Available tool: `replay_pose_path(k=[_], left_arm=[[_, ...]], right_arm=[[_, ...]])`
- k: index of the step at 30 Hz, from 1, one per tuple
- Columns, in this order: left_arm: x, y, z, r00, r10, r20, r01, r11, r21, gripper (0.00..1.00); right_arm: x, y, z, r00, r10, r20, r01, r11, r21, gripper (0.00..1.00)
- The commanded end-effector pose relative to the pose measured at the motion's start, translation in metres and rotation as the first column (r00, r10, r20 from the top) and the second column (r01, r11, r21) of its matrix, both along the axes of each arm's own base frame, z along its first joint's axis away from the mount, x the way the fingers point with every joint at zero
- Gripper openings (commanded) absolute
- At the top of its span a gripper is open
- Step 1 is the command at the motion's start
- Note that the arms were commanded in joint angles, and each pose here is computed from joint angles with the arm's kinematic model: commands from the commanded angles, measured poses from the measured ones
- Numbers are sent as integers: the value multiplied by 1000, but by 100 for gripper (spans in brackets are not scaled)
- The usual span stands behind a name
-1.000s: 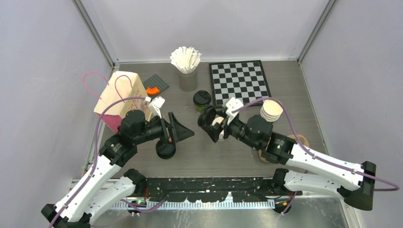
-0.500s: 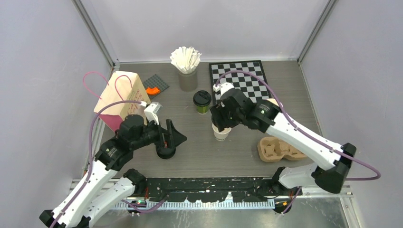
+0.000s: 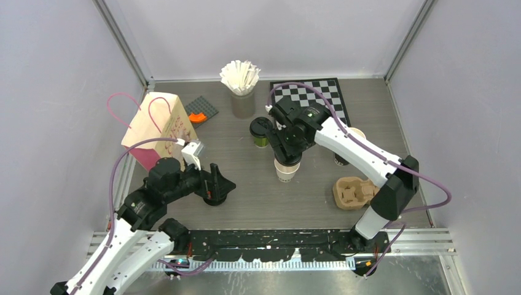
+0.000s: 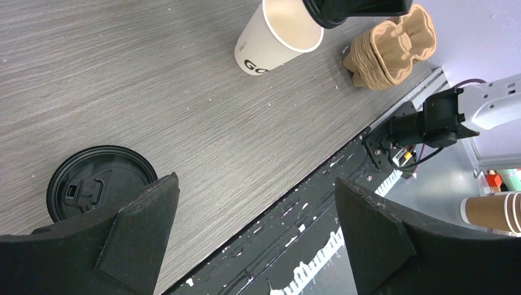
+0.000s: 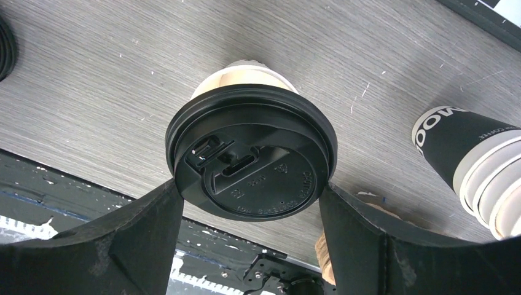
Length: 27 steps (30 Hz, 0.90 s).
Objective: Pack the takeout coffee
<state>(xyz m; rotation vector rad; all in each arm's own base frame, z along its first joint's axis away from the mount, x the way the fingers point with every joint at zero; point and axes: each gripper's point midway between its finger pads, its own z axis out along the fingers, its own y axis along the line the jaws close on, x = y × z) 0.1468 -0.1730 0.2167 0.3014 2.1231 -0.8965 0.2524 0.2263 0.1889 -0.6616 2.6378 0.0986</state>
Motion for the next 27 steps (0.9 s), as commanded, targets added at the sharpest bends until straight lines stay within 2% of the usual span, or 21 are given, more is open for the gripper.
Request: replay_pose_path(k=[1,9,27], left_arm=[[0,4,7,999,2,54,-2,1000,2,100],[-1,7,10,997,12,73,-11,1000,-6,100],[-1,7,10,997,11,73,-11,1000,-2,100]], right_arm=[[-2,-1,4,998,29,-56,-30,999,-18,73],[-8,0,-20,985,50,-168,-63,995,-76,75],[-1,9,-43,974,60,-218,-80,993,-83,80]])
